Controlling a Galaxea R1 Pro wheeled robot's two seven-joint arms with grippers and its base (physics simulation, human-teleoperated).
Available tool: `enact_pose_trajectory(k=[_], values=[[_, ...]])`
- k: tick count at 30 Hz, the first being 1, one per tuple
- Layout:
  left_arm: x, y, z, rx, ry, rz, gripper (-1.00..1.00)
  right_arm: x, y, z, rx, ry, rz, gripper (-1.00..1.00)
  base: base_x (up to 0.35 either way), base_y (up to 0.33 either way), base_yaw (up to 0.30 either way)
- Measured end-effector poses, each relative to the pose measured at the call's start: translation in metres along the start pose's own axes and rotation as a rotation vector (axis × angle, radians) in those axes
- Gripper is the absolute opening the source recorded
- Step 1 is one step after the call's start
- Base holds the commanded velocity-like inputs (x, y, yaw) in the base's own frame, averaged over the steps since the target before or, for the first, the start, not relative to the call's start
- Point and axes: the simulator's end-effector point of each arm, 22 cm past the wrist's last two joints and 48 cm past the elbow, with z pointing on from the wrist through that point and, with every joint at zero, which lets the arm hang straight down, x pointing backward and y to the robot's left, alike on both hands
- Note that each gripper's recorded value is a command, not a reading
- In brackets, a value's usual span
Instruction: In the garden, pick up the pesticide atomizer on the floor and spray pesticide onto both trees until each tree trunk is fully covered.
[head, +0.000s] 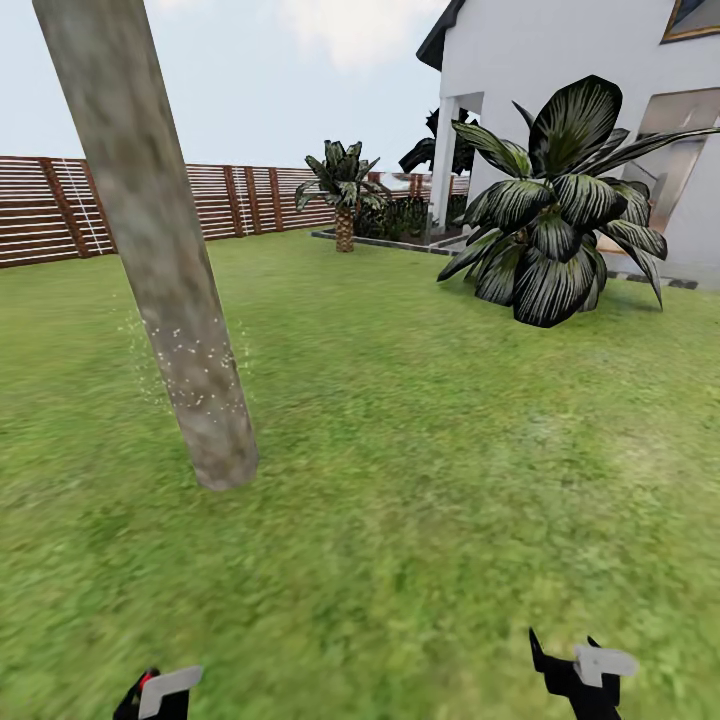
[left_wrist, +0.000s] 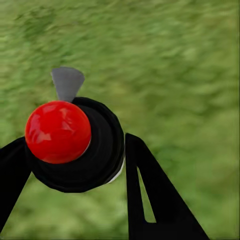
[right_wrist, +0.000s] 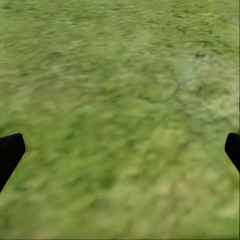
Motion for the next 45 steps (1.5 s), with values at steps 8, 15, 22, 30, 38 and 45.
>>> enact_pose_trajectory(k=[8, 15, 22, 30, 38, 45], values=[[0.004, -0.002, -0.002, 0.010, 0.008, 0.004, -1.00, 0.011, 0.017, -0.003, -0.023, 0.021, 0.029, 1.00, 0.000, 0.000, 0.168], [0.011, -0.001, -0.004, 0.009, 0.020, 0.007, -1.00, 0.012, 0.016, -0.003, -0.019, 0.024, 0.033, 1.00, -0.228, 0.000, 0.079], [0.011, 0.000, -0.004, 0.004, 0.020, 0.009, -1.00, 0.012, 0.017, -0.003, -0.020, 0.024, 0.035, 1.00, -0.314, -0.109, 0.268], [0.011, 0.001, -0.004, -0.001, 0.020, 0.009, -1.00, 0.013, 0.017, -0.004, -0.020, 0.025, 0.035, 1.00, -0.179, -0.237, 0.279], [0.011, 0.002, -0.004, -0.002, 0.019, 0.009, -1.00, 0.012, 0.017, -0.003, -0.020, 0.024, 0.035, 1.00, -0.028, -0.267, 0.279], [0.010, 0.002, -0.004, -0.004, 0.016, 0.007, -1.00, 0.013, 0.017, -0.004, -0.020, 0.025, 0.035, 1.00, -0.062, -0.265, 0.279]])
